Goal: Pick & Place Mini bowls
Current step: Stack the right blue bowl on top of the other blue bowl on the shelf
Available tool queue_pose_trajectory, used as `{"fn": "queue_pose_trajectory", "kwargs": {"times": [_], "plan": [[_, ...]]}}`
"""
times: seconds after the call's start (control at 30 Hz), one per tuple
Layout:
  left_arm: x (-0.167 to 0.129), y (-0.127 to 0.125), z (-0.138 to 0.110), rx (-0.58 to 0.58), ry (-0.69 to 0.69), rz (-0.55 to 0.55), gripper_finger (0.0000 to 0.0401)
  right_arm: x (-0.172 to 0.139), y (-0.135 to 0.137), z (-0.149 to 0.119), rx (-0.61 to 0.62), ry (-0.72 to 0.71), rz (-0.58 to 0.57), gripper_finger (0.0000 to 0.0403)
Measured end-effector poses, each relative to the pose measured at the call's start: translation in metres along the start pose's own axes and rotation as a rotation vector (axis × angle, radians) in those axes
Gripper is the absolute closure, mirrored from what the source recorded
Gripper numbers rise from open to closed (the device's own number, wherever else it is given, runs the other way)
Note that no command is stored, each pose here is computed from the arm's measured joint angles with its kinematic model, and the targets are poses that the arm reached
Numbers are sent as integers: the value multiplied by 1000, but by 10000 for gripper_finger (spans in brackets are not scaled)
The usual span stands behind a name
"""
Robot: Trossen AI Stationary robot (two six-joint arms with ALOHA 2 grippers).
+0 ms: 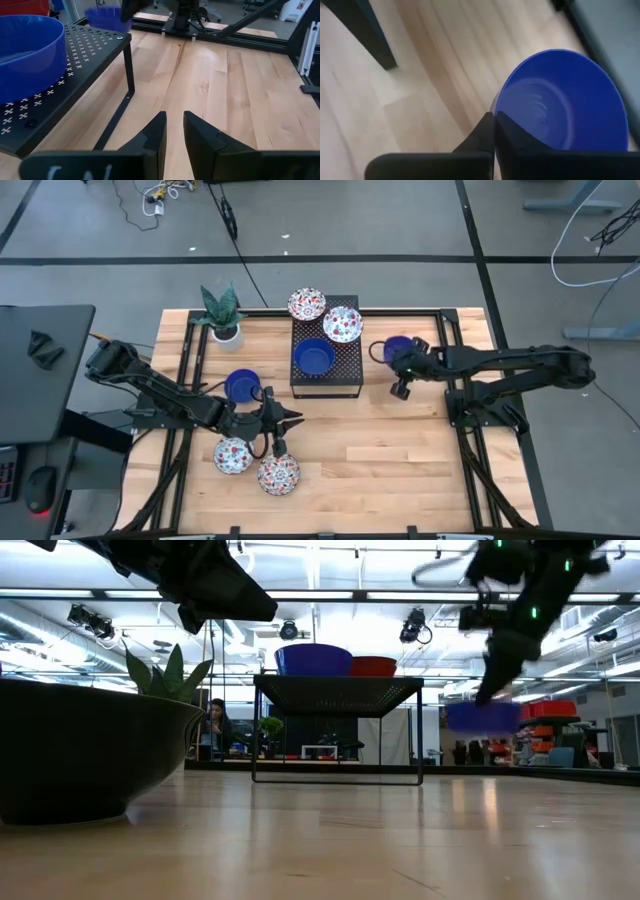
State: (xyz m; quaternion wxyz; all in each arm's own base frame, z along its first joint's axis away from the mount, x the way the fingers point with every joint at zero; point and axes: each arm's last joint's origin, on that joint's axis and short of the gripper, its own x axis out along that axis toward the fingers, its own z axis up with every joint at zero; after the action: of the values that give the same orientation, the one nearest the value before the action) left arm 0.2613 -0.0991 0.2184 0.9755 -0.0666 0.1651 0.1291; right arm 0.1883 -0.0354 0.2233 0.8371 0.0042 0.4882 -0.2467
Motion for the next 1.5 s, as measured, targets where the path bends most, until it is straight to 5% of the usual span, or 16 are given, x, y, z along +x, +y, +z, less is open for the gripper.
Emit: {"fn": "queue_pose_trajectory", "kwargs": {"times": [0.23, 0.43, 0.57, 0.77, 1.03, 1.5], "plan": [[0, 0, 0, 0, -1, 0, 330, -77, 17, 51, -87, -236, 76, 402], [0, 0, 0, -1, -1, 0, 330, -112, 48, 95, -336, -543, 188, 402], [0, 0, 0, -1, -2, -1, 330, -100, 73, 123, -540, -620, 230, 403], [0, 0, 0, -2, -2, -1, 330, -62, 93, 161, -742, -555, 151, 403], [0, 0, 0, -1, -1, -1, 330, -24, 81, 176, -773, -428, 201, 403], [0, 0, 0, -1, -1, -1, 330, -18, 68, 178, -700, -395, 219, 387]]}}
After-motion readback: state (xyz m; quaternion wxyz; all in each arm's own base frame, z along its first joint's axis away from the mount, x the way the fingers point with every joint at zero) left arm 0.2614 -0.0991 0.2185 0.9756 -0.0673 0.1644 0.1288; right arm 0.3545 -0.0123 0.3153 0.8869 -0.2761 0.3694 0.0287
